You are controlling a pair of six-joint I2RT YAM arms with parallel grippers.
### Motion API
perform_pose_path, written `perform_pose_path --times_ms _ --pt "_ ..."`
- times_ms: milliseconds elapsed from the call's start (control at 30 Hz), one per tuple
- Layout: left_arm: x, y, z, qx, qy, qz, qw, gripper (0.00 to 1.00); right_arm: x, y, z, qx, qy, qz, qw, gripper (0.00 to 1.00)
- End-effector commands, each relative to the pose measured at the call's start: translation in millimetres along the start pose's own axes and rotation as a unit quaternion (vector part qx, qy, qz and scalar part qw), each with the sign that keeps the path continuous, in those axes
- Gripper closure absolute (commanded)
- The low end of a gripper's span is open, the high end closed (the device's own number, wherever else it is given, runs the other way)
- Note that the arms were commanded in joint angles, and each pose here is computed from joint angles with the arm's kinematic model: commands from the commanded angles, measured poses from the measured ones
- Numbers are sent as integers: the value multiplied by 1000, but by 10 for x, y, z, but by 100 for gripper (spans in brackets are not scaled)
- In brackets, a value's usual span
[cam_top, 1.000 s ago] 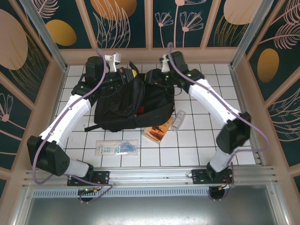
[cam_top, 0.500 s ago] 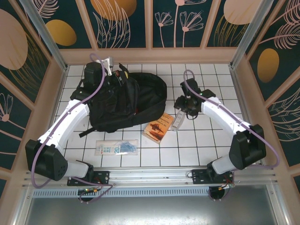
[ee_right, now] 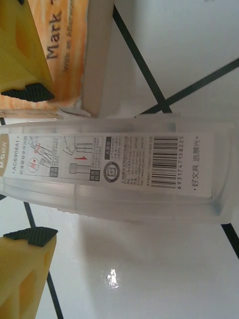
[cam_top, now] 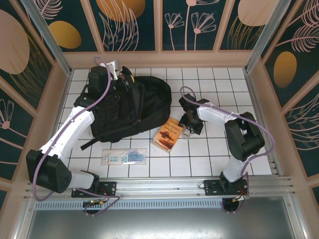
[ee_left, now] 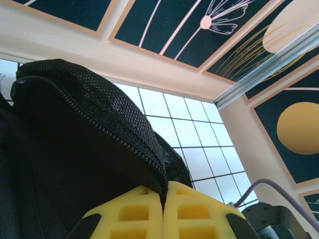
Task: Pack the student bag
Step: Move the personal item to the center of the table, then pick up the personal item from the center of the table.
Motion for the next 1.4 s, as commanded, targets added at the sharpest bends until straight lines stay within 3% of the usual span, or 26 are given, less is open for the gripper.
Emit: perform_pose_path --times_ms 0,300,700,1033,1367 --pt "150 -165 -188 -47 32 -44 997 100 -8 78 -22 -13 15 -2 1000 30" --pt "132 -153 -196 -53 32 -37 997 100 38 108 -162 -33 27 -13 999 33" --pt "122 -136 -191 -57 30 -32 997 100 181 -98 -259 -5 50 -45 998 34" --pt "108 -123 -194 -66 30 -25 997 100 275 -16 -265 -8 100 -40 994 27" --pt "107 -133 -209 -73 31 -23 997 100 319 190 -260 -21 107 -37 993 36"
Point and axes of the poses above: each hand's point on the last joint's axis, 136 mm out from that joint toward the fingers, its own y axis out along the fingers, its own z axis along the line the jaws close on, x = y × z, the point moved 9 cm from there along -y, back along the fingers, and after that the axes turned 9 degrees about -y, right-handed, at the moved point
